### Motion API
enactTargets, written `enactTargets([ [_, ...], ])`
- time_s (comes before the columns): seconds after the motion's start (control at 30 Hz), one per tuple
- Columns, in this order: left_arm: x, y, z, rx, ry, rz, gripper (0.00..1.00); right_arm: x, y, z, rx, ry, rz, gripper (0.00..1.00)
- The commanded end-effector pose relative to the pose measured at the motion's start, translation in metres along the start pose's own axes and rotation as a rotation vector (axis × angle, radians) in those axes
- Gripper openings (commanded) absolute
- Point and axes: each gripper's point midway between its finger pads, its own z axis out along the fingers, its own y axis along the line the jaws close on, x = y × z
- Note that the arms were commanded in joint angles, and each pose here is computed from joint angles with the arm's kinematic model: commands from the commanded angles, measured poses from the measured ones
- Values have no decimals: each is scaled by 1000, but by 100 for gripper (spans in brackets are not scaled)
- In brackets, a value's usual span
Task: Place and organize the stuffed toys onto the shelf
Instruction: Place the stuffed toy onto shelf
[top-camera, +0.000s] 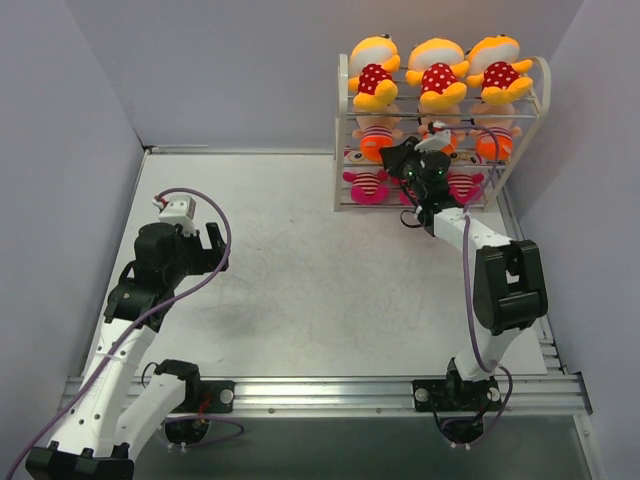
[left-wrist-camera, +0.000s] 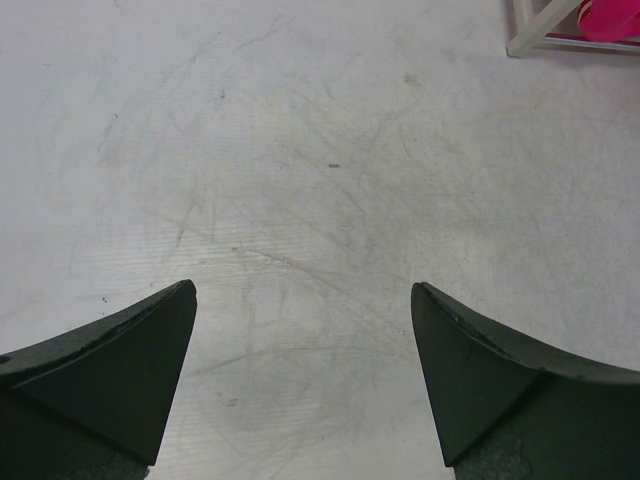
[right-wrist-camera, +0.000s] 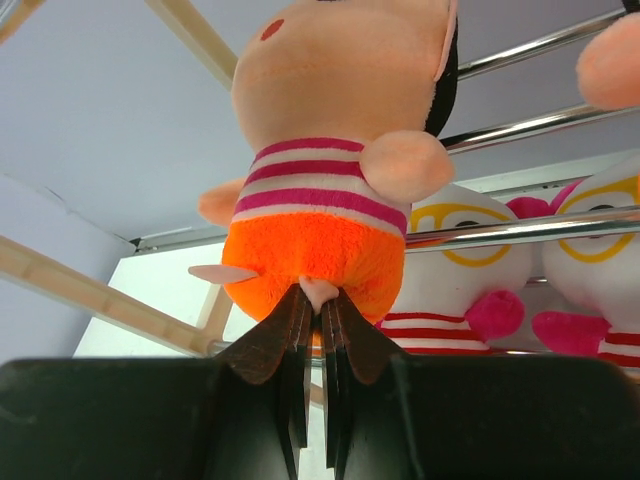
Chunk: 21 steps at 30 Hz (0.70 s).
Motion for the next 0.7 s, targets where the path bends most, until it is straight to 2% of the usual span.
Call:
enactTargets([
  [0.0,-8,-3,-1,15,-33,14,97,-30,11,-1,-50,-114,13,0],
  [0.33,-8,-3,-1,14,-31,14,97,-48,23,-8,-104,-182,-6,0],
  [0.67,-7,-3,-1,12,-29,16,97,-40,24,-4,-158,-215,11,0],
])
